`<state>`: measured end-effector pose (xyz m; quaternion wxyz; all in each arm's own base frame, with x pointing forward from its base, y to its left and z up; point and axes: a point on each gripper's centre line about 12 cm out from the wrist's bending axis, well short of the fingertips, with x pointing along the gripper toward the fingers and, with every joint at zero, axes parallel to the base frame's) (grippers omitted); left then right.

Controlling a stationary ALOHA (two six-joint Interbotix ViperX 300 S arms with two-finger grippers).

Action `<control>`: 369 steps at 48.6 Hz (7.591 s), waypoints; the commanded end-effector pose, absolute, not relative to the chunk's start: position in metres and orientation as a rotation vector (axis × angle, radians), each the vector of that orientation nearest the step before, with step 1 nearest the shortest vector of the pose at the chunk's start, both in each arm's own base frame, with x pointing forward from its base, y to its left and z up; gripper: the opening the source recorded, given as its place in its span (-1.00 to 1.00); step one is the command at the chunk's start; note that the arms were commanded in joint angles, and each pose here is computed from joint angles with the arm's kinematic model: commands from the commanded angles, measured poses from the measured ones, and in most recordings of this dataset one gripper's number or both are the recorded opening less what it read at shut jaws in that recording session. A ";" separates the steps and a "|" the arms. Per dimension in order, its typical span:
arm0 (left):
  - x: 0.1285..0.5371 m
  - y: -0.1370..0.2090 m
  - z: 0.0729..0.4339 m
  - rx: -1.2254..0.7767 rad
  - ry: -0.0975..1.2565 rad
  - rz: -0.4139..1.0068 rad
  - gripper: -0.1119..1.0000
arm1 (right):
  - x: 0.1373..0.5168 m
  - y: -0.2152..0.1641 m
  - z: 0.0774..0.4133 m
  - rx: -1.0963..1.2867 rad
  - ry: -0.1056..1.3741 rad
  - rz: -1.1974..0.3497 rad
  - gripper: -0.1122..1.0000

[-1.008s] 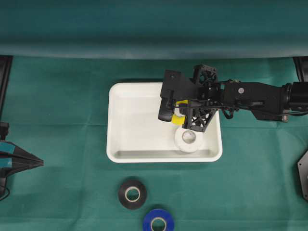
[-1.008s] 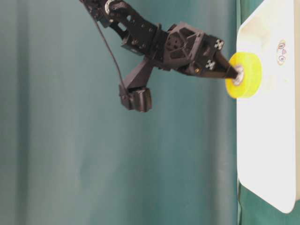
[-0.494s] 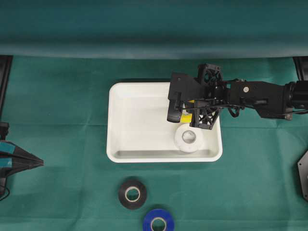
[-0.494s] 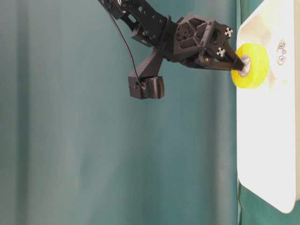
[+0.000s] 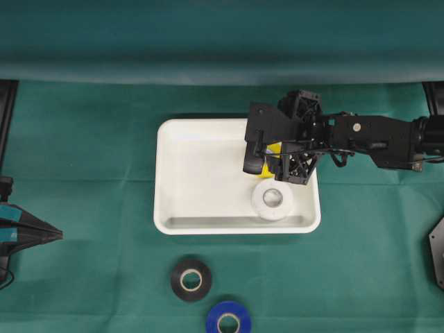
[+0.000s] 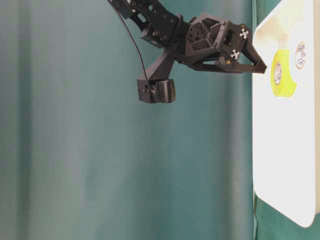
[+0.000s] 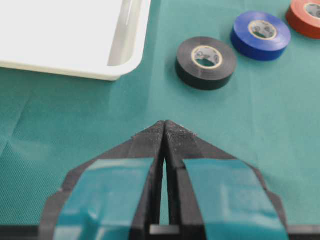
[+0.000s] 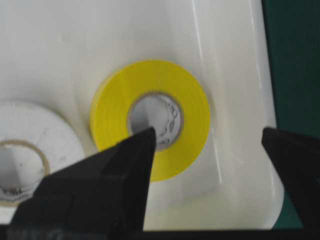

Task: Put the tape into the white case with the right arm.
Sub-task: 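Carry the yellow roll into the tray above the white roll and release, then withdraw the right gripper to the right side of the table, then move the right gripper down onto the teal tape roll and grasp it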

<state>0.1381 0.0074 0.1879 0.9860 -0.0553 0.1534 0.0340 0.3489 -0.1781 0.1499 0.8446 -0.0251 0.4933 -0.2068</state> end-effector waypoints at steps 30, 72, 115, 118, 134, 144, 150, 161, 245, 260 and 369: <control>0.140 0.008 0.192 -0.113 0.297 0.071 -0.80 | 0.266 -0.139 0.189 -0.069 0.913 -0.443 0.28; 0.140 0.008 0.192 -0.113 0.294 0.071 -0.80 | 0.222 -0.081 0.172 -0.083 0.827 -0.306 0.26; 0.140 0.008 0.192 -0.113 0.294 0.071 -0.80 | 0.187 0.041 0.160 -0.211 0.753 0.199 0.26; 0.140 0.008 0.192 -0.111 0.294 0.071 -0.80 | 0.186 0.046 0.157 -0.207 0.773 0.221 0.26; 0.140 0.008 0.192 -0.113 0.294 0.071 -0.80 | 0.187 0.054 0.149 -0.228 0.817 0.256 0.26; 0.140 0.008 0.192 -0.111 0.294 0.071 -0.80 | 0.190 0.060 0.152 -0.229 0.812 0.276 0.26; 0.140 0.008 0.192 -0.113 0.294 0.071 -0.80 | 0.196 0.071 0.155 -0.244 0.815 0.308 0.26; 0.140 0.008 0.192 -0.111 0.294 0.071 -0.80 | 0.220 0.098 0.154 -0.279 0.843 0.372 0.26; 0.137 0.008 0.193 -0.111 0.274 0.070 -0.80 | 0.294 0.198 0.113 -0.303 0.971 0.477 0.25; 0.137 0.008 0.193 -0.111 0.274 0.070 -0.80 | 0.295 0.194 0.104 -0.327 0.990 0.474 0.21; 0.137 0.008 0.193 -0.111 0.273 0.070 -0.80 | 0.323 0.101 0.165 -0.356 0.893 0.243 -0.79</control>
